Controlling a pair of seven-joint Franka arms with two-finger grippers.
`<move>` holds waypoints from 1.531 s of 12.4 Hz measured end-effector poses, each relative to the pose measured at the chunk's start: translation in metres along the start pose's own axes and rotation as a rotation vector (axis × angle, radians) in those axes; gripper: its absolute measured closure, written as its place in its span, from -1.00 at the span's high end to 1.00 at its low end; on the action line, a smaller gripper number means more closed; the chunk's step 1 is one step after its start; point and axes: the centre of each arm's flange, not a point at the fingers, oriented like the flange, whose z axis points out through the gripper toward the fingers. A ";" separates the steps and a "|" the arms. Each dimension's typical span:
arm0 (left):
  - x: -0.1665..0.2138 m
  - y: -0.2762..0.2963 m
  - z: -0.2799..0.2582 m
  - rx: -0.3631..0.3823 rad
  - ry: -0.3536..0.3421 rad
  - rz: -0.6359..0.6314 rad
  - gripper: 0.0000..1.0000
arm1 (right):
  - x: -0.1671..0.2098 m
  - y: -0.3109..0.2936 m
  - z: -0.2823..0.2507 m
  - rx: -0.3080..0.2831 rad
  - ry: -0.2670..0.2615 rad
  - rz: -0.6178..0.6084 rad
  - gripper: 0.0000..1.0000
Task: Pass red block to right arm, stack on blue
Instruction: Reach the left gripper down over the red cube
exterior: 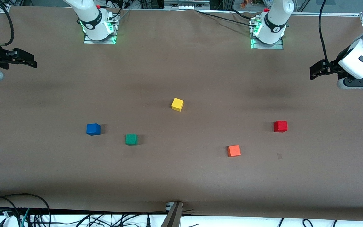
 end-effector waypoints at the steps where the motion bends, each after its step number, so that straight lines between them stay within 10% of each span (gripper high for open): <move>1: 0.000 0.000 0.000 0.000 -0.004 0.000 1.00 | 0.000 0.000 0.000 0.000 0.000 0.000 1.00; 12: 0.005 -0.006 0.013 -0.001 -0.034 -0.009 1.00 | 0.000 0.000 0.000 0.000 0.000 0.000 1.00; 19: 0.090 -0.034 0.126 -0.020 0.004 -0.053 1.00 | 0.001 0.001 0.001 0.000 0.000 0.001 1.00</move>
